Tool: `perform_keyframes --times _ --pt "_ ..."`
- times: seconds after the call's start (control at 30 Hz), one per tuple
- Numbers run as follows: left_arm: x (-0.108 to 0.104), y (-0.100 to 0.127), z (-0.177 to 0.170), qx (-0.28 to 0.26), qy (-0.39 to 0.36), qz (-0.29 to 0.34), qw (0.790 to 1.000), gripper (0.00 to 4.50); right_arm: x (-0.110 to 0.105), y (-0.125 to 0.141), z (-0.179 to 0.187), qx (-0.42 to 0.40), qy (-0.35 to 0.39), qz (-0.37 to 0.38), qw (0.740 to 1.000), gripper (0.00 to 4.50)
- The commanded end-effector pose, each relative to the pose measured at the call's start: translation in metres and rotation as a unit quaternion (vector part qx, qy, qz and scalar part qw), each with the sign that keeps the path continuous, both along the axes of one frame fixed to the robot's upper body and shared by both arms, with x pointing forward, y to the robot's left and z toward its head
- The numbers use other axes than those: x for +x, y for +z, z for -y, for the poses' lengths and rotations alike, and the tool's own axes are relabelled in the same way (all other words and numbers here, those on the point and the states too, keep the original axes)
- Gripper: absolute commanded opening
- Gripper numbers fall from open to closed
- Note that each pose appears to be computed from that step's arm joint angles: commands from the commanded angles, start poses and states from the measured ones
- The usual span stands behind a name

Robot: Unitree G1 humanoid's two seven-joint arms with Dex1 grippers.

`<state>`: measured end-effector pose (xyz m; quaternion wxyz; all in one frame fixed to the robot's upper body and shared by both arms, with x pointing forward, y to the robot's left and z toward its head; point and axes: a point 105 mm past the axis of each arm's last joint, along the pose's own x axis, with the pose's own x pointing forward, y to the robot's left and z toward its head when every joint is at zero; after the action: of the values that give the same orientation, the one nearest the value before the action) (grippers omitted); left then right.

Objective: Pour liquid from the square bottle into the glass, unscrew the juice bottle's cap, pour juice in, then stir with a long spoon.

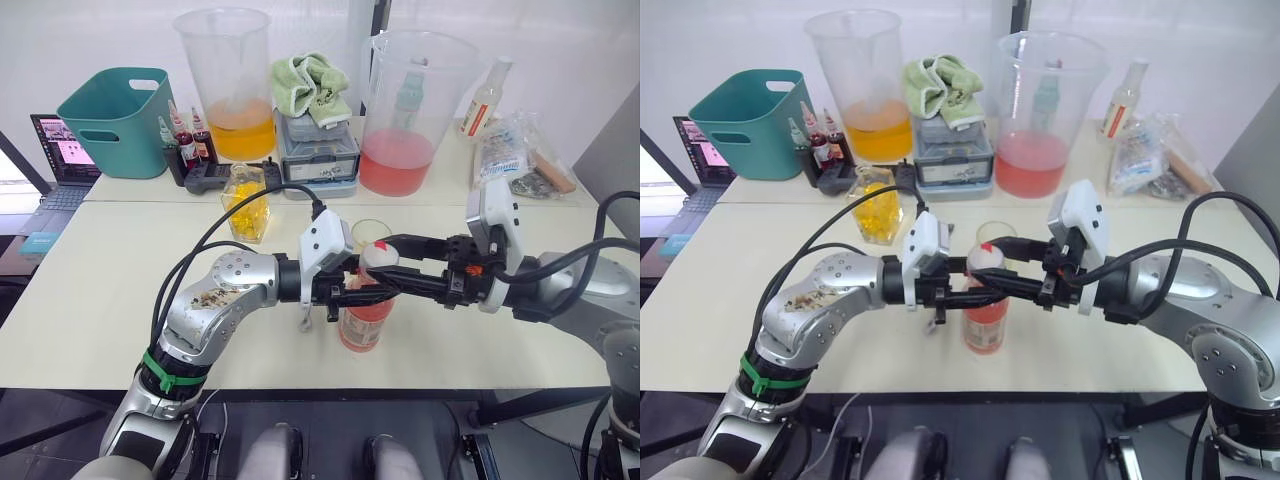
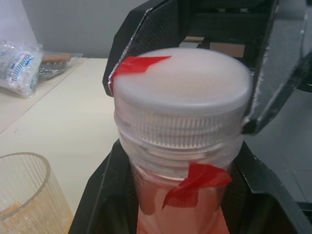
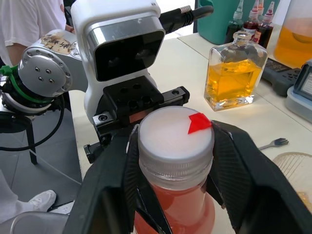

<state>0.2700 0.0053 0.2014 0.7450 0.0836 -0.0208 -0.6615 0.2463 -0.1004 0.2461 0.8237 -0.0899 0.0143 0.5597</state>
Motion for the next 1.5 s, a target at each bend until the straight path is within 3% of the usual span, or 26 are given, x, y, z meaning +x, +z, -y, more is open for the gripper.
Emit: perform_keyframes --times 0.03,0.13,0.23,0.37,0.57,0.67,0.7,0.87,0.9,1.1,1.5 --pt "-0.003 -0.014 0.003 0.018 -0.004 -0.024 1.000 1.62 -0.005 0.003 -0.003 -0.023 0.050 0.018 0.998 1.68" --pt "-0.003 -0.013 0.002 0.019 0.001 -0.021 1.000 1.62 -0.005 0.003 -0.001 -0.048 0.105 0.026 0.993 1.68" --pt "-0.004 -0.013 -0.001 0.021 0.005 -0.020 1.000 1.62 0.001 0.008 -0.003 -0.081 0.209 0.043 0.974 1.68" --pt "-0.005 -0.013 -0.004 0.025 0.011 -0.019 0.999 1.62 0.011 0.012 -0.009 -0.105 0.295 0.041 0.949 1.68" --pt "-0.010 -0.015 -0.010 0.033 0.020 -0.019 0.999 1.62 0.022 0.020 -0.017 -0.123 0.355 0.049 0.925 1.68" --pt "-0.010 -0.016 -0.011 0.033 0.023 -0.022 0.999 1.62 0.025 0.026 -0.016 -0.122 0.351 0.026 0.928 1.68" --pt "-0.010 -0.016 -0.011 0.032 0.023 -0.023 0.999 1.62 0.025 0.028 -0.016 -0.121 0.350 0.024 0.928 2.70" --pt "-0.011 -0.017 -0.009 0.028 0.015 -0.025 0.999 1.62 0.025 0.041 -0.006 -0.115 0.323 0.044 0.938 4.36" --pt "-0.011 -0.017 -0.009 0.027 0.014 -0.026 0.999 1.62 0.024 0.044 -0.003 -0.113 0.313 0.046 0.942 4.47" --pt "-0.012 -0.019 -0.002 0.023 -0.005 -0.027 0.999 1.62 0.015 0.053 0.019 -0.070 0.199 0.056 0.976 4.47" --pt "-0.010 -0.019 0.009 0.024 -0.045 -0.027 0.998 1.62 -0.007 0.020 0.007 0.008 0.014 0.025 1.000 4.47"
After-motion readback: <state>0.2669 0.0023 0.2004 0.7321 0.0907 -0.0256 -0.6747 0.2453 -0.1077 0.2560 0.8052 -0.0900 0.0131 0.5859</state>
